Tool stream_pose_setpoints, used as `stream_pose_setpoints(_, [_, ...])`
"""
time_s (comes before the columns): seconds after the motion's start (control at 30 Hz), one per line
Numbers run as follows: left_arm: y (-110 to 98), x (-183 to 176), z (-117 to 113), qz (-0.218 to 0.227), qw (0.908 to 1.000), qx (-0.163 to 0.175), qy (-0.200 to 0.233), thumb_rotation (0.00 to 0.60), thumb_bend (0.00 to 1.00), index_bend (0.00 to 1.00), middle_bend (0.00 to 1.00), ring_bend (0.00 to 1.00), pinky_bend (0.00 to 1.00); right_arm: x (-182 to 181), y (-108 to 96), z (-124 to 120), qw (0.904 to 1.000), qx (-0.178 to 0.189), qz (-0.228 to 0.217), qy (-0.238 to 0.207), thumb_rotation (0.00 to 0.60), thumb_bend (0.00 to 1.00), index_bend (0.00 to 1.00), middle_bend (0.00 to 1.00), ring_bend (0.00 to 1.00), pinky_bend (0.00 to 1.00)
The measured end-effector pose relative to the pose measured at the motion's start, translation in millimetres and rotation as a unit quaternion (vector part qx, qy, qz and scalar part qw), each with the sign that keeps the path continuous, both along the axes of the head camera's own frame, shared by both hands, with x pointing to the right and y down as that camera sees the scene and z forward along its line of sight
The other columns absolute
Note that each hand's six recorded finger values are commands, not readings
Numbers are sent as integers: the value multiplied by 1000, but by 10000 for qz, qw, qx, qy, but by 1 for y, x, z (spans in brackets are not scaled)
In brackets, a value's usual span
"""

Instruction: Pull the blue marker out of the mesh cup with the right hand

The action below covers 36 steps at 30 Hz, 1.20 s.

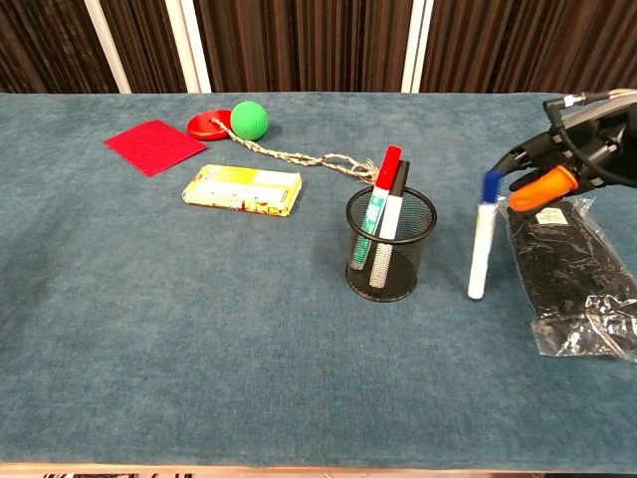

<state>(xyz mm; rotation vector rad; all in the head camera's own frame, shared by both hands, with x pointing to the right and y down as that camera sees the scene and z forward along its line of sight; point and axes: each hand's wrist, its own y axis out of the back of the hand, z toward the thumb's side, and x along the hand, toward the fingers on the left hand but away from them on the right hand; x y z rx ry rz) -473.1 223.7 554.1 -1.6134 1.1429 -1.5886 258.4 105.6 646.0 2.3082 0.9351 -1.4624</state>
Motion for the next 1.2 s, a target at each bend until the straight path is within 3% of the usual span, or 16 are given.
stream_pose_setpoints(0.27, [0,0,0,13,10000,4,-9,600,509,79,0,0,42,4,-21,-13,9982,558,37,200,600,150,6,0,0,171])
stream_pose_setpoints(0.57, [0,-1,-1,-32,10000,46,-8,600,509,80,0,0,42,42,-43,-61,9803,1781,220,829,600,155,4,0,0,171])
stream_pose_setpoints(0.67, [-1,-2,-2,-103,9999,80,18,600,509,81,0,0,42,65,-38,-72,9639,2321,-42,1306,600,157,0,0,0,171])
stream_pose_setpoints(0.77, [-1,-2,-2,-107,9999,78,19,600,509,81,0,0,42,87,-25,-83,9340,2966,-461,1936,600,162,0,0,0,171])
stream_pose_setpoints(0.9, [0,-2,-2,-74,9999,71,-16,600,509,81,0,0,41,119,18,-94,8840,3633,-973,2775,600,176,0,0,0,171])
stream_pose_setpoints(1.0, [1,-1,-1,-22,10000,48,-60,600,509,81,0,0,41,137,62,-96,8554,3873,-1210,3219,600,181,0,0,0,171])
stream_pose_setpoints(1.1, [3,0,1,18,10000,18,-77,600,509,81,0,0,41,148,104,-94,8361,3973,-1353,3532,600,183,0,0,0,171])
stream_pose_setpoints(1.2, [4,0,1,65,9999,21,-103,600,509,81,0,0,41,148,131,-89,8275,3964,-1530,3669,600,187,0,0,0,170])
